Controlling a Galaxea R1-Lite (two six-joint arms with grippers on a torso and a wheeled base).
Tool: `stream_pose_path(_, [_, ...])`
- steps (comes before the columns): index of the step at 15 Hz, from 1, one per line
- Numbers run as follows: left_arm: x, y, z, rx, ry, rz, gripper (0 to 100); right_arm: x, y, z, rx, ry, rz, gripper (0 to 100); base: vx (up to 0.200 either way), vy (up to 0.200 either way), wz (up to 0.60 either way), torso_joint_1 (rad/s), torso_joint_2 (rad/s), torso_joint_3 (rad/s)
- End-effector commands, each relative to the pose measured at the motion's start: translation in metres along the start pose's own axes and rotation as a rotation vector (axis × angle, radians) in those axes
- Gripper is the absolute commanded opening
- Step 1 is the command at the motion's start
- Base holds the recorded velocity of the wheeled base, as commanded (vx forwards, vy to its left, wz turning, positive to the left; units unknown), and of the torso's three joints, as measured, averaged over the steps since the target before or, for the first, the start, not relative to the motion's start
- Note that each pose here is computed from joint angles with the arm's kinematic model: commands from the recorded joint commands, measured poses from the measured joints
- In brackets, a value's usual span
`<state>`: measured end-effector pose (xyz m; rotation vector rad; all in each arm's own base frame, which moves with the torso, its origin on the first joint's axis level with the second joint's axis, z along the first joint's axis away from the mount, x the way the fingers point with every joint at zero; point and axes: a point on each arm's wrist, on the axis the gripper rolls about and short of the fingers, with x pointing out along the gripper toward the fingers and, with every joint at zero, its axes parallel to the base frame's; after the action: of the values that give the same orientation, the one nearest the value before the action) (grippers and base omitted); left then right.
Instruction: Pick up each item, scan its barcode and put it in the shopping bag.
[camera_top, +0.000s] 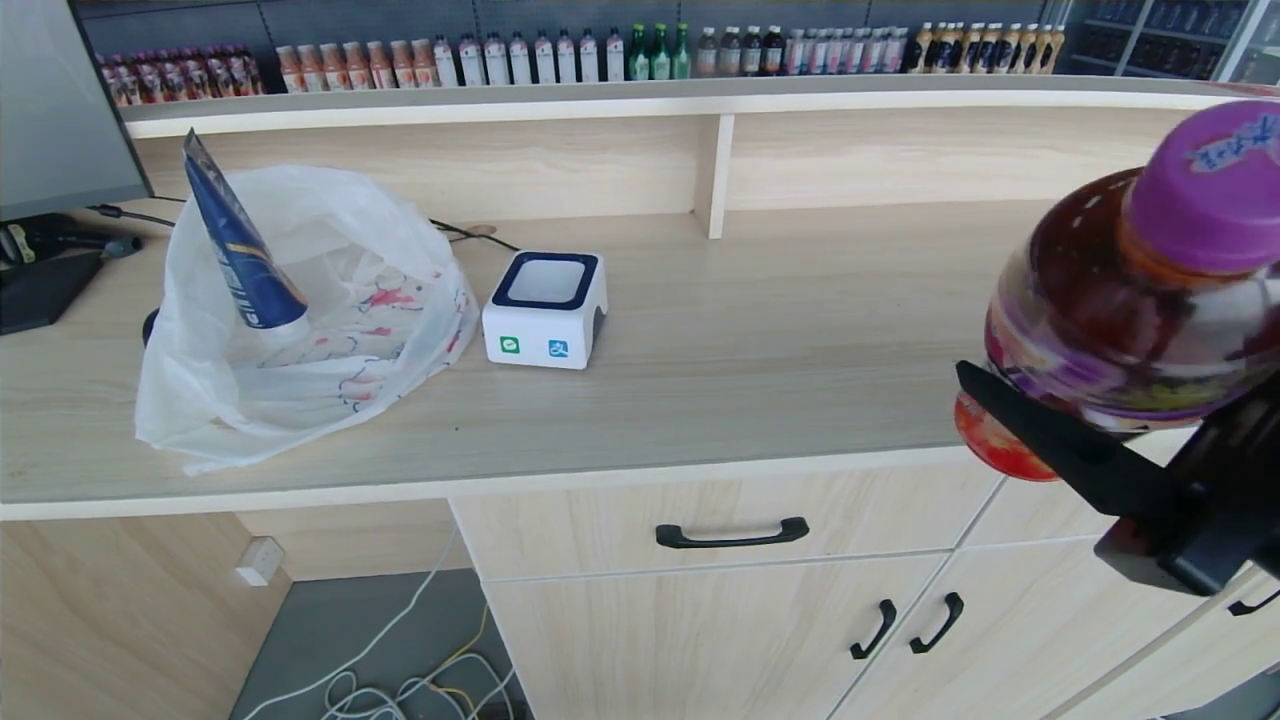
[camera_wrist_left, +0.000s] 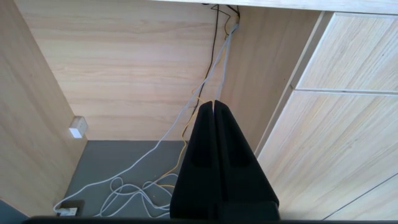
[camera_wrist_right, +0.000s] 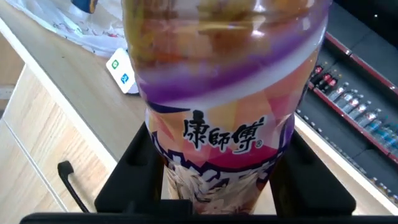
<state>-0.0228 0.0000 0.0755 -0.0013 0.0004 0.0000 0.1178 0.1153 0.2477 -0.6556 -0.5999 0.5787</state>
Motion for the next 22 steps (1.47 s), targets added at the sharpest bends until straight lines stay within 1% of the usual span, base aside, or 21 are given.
stream_pose_path(1, [0.000,0.000,0.000,0.000,0.000,0.000,0,0.005,0.018,0.005,-0.059,-0.038,0.084,0,0.000,0.000,0.00,0.000,0.00,0.000])
stream_pose_path(3, [0.000,0.000,0.000,0.000,0.000,0.000,0,0.010,0.026,0.013,-0.121,-0.088,0.075,0,0.000,0.000,0.00,0.000,0.00,0.000])
stream_pose_path(5, [0.000,0.000,0.000,0.000,0.000,0.000,0,0.018,0.046,0.024,-0.188,-0.188,0.093,0,0.000,0.000,0.00,0.000,0.00,0.000])
stream_pose_path(7, [0.000,0.000,0.000,0.000,0.000,0.000,0,0.023,0.056,0.035,-0.214,-0.296,0.022,0,0.000,0.000,0.00,0.000,0.00,0.000])
stream_pose_path(8, [0.000,0.000,0.000,0.000,0.000,0.000,0,0.022,0.059,0.035,-0.210,-0.309,0.015,0,0.000,0.000,0.00,0.000,0.00,0.000])
stream_pose_path(9, [0.000,0.000,0.000,0.000,0.000,0.000,0,0.017,0.068,0.029,-0.224,-0.314,0.025,0,0.000,0.000,0.00,0.000,0.00,0.000])
stream_pose_path(11, [0.000,0.000,0.000,0.000,0.000,0.000,0,0.012,0.069,0.026,-0.269,-0.310,0.032,0,0.000,0.000,0.00,0.000,0.00,0.000])
stream_pose_path(13, [0.000,0.000,0.000,0.000,0.000,0.000,0,0.010,0.076,0.020,-0.304,-0.304,0.073,0,0.000,0.000,0.00,0.000,0.00,0.000])
stream_pose_path(14, [0.000,0.000,0.000,0.000,0.000,0.000,0,0.011,0.079,0.019,-0.332,-0.314,0.085,0,0.000,0.000,0.00,0.000,0.00,0.000])
stream_pose_path(15, [0.000,0.000,0.000,0.000,0.000,0.000,0,0.010,0.080,0.019,-0.377,-0.340,0.097,0,0.000,0.000,0.00,0.000,0.00,0.000])
stream_pose_path(17, [0.000,0.000,0.000,0.000,0.000,0.000,0,0.010,0.081,0.018,-0.413,-0.360,0.104,0,0.000,0.000,0.00,0.000,0.00,0.000])
stream_pose_path(19, [0.000,0.000,0.000,0.000,0.000,0.000,0,0.007,0.087,0.015,-0.511,-0.403,0.134,0,0.000,0.000,0.00,0.000,0.00,0.000])
stream_pose_path(22, [0.000,0.000,0.000,0.000,0.000,0.000,0,0.005,0.087,0.017,-0.646,-0.513,0.134,0,0.000,0.000,0.00,0.000,0.00,0.000])
